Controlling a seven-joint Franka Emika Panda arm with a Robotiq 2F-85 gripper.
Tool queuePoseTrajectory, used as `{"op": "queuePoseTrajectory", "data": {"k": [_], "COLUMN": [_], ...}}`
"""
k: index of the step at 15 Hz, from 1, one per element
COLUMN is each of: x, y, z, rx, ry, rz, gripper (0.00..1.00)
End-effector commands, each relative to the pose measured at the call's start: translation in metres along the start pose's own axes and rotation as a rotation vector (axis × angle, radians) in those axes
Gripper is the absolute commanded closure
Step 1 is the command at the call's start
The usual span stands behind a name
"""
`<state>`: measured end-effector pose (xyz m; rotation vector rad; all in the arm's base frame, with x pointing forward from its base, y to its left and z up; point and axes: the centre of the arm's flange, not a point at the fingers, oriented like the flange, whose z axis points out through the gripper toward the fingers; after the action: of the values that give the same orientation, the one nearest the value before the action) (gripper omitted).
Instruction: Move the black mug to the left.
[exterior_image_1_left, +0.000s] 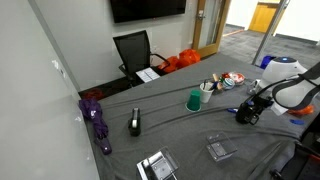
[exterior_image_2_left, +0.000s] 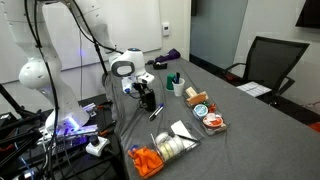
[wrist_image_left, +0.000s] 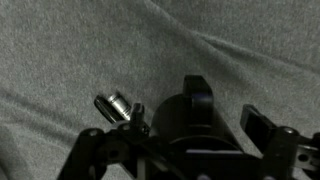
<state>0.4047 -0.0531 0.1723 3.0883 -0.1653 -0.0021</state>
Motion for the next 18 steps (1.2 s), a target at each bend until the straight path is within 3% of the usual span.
{"op": "queuePoseTrajectory", "data": {"k": [1, 7, 13, 18], "x": [-0.008, -0.017, -0.02, -0.019], "y": [0.002, 0.001, -0.001, -0.001], "z": [0.004, 0.015, 0.024, 0.035], "rx": [0.008, 0.028, 0.061, 0.049], "ry": [0.018, 0.007, 0.053, 0.058], "rz": [-0.023, -0.026, -0.011, 0.0], "gripper": [0.0, 0.0, 0.0, 0.0]}}
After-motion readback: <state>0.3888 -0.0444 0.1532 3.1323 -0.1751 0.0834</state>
